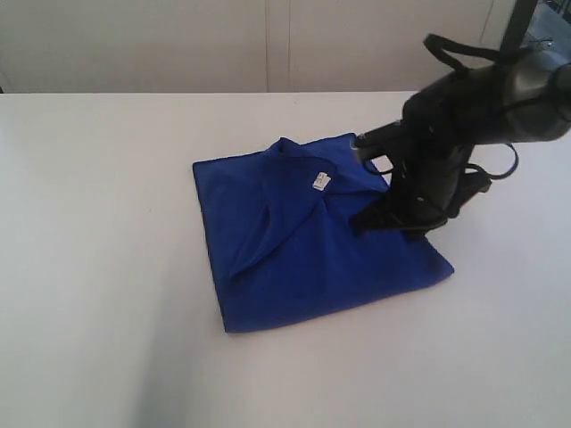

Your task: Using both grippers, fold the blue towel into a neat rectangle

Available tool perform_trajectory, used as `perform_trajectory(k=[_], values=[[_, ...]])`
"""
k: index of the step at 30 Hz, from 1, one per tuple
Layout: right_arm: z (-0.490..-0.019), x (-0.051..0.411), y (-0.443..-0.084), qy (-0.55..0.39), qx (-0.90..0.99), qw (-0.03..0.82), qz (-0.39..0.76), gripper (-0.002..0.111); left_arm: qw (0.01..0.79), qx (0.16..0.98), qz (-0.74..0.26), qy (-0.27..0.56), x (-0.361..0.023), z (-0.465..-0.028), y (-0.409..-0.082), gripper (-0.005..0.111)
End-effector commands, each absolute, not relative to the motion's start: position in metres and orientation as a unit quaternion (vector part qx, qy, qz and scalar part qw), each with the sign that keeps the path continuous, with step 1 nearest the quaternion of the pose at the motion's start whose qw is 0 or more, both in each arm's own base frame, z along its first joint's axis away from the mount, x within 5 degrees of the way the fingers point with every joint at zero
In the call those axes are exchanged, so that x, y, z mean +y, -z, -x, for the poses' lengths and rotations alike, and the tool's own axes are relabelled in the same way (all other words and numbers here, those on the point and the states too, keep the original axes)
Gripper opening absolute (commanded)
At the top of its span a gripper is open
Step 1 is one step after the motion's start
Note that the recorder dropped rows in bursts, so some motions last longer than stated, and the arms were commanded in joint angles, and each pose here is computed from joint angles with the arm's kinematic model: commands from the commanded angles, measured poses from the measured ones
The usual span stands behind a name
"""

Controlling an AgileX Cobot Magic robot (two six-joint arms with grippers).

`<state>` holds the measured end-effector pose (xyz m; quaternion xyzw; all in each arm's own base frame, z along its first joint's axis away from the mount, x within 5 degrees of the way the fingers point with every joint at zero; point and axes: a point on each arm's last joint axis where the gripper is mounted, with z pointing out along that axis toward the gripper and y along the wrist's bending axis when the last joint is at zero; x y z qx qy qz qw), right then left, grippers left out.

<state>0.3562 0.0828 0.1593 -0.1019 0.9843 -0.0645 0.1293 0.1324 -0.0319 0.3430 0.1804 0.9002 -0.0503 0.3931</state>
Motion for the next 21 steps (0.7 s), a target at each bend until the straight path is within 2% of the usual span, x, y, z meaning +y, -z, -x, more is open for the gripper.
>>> perform_trajectory(k=[1,16,21], values=[[-0.346,0.068,-0.145,0.065,0.984,0.125,0.108,0.0,0.396,0.899,-0.178,0.056,-0.032,-0.13,-0.345,0.0],[-0.311,0.043,-0.121,0.095,0.994,0.009,0.061,0.0,0.396,0.899,-0.178,0.056,-0.032,-0.13,-0.345,0.0],[-0.3,0.041,-0.119,0.092,0.995,-0.003,0.04,0.0,0.396,0.899,-0.178,0.056,-0.032,-0.13,-0.345,0.0]])
